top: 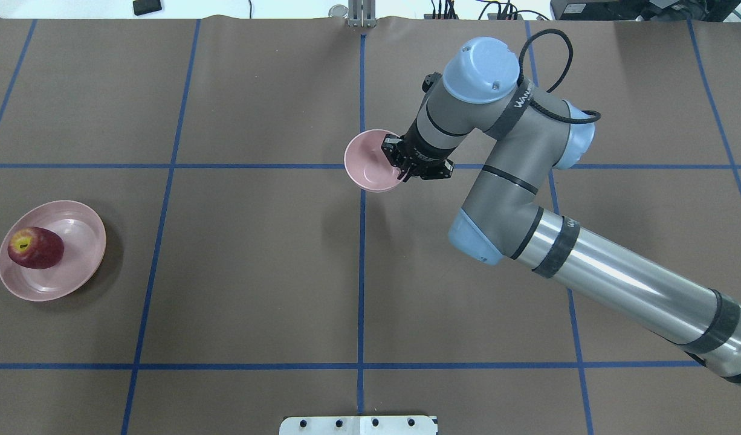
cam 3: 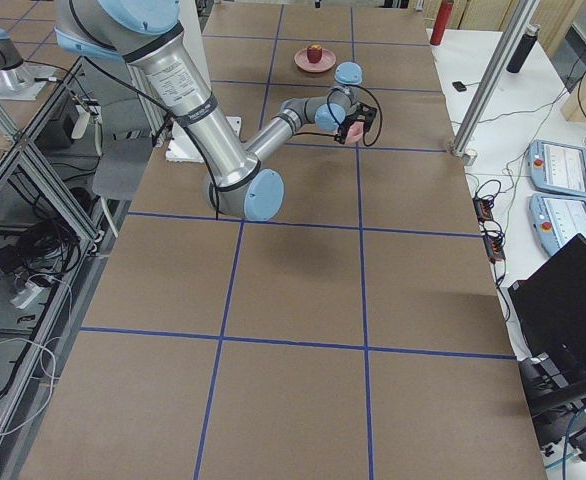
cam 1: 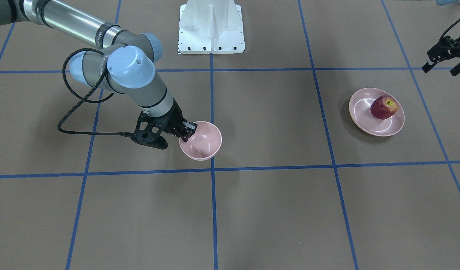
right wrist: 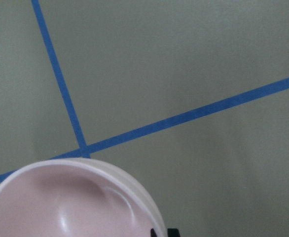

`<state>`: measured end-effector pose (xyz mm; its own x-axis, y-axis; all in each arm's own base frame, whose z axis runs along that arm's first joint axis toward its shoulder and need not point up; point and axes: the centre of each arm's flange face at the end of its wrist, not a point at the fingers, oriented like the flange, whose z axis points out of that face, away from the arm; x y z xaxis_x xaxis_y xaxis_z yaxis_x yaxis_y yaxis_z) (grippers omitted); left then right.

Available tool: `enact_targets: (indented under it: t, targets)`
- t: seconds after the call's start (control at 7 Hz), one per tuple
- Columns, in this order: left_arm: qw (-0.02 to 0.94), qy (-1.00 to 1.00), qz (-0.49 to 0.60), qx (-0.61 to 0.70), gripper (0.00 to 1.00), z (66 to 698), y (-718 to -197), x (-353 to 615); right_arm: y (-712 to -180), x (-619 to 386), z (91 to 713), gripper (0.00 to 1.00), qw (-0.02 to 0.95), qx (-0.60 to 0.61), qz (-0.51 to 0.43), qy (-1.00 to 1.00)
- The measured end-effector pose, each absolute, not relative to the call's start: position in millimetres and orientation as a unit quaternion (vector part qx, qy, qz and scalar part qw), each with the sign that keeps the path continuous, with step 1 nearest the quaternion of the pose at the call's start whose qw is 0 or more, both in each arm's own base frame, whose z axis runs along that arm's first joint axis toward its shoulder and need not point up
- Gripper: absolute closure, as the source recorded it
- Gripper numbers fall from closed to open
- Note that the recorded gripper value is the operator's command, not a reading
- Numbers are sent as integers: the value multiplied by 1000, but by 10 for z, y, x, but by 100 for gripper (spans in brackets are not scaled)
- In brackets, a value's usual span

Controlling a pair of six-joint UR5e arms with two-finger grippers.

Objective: Move apple from plate to bowl
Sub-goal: 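Carry the pink bowl with the right gripper to the table center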

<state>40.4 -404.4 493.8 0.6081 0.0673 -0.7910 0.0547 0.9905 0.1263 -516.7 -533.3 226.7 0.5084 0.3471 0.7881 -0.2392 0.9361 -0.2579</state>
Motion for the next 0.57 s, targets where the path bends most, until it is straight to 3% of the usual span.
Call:
enact_targets:
  t: [0.57]
  targets:
    - [894,443,4,70,2,4916,-4042,407,-5240,-5568,2396,100,861,-84,217,-452]
